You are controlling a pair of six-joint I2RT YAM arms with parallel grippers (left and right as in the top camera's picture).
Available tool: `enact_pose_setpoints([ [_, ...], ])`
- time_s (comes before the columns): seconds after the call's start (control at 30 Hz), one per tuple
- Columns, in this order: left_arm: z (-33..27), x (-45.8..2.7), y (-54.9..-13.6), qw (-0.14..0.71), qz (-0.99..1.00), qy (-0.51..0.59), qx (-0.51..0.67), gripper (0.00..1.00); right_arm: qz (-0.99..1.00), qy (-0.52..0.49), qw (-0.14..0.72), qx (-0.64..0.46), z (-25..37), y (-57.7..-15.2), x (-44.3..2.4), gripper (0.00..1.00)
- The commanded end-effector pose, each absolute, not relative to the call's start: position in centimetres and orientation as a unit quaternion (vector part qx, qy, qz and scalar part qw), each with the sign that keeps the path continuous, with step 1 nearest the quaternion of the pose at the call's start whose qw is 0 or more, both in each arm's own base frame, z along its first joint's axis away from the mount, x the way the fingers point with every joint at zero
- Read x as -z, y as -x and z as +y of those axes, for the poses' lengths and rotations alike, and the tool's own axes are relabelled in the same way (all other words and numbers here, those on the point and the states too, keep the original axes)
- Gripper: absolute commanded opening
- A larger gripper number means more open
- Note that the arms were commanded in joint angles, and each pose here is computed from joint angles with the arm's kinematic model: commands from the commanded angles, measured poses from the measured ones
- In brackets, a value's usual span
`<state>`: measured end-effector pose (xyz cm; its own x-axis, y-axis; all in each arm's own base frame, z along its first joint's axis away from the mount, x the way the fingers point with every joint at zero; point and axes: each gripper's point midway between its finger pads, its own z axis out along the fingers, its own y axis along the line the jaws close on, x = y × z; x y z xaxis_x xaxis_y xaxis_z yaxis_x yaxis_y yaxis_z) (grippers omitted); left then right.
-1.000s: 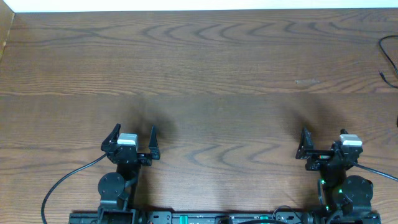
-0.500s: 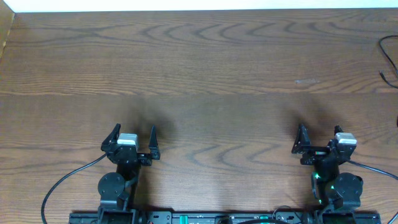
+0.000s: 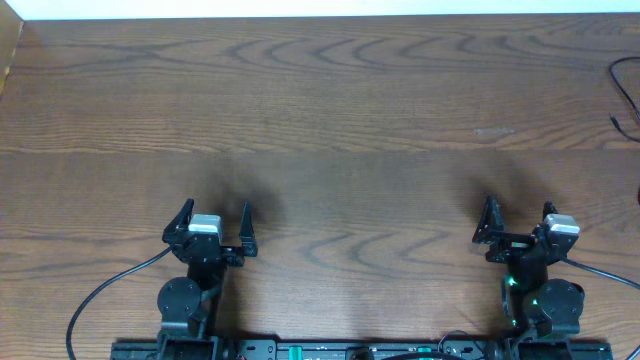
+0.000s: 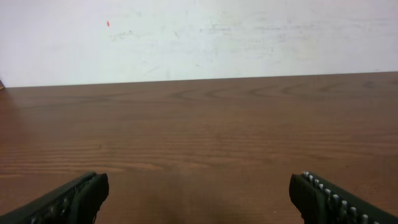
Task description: Untangle cables
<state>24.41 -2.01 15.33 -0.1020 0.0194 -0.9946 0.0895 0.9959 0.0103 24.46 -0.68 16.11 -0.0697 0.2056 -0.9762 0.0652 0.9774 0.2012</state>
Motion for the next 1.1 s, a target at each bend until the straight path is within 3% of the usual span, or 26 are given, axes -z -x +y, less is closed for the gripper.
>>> enact_pose_setpoints([
  [0.0, -2.3, -13.8, -24.3, 0.653, 0.756, -0.046, 0.029, 0.98, 0.728, -0.103, 0.676, -0.051, -0.9, -24.5, -15.9, 0.99],
  [0.3, -2.3, -13.8, -24.3, 0.652, 0.756, -0.046, 0.029, 0.98, 0.737, -0.024, 0.674, -0.049, 0.9, -24.5, -15.6, 0.99],
  [1.07, -2.3, -13.8, -24.3, 0.652, 0.756, -0.046, 0.029, 0.98, 0.737, -0.023, 0.674, -0.044, 0.8, -24.5, -15.6, 0.99],
])
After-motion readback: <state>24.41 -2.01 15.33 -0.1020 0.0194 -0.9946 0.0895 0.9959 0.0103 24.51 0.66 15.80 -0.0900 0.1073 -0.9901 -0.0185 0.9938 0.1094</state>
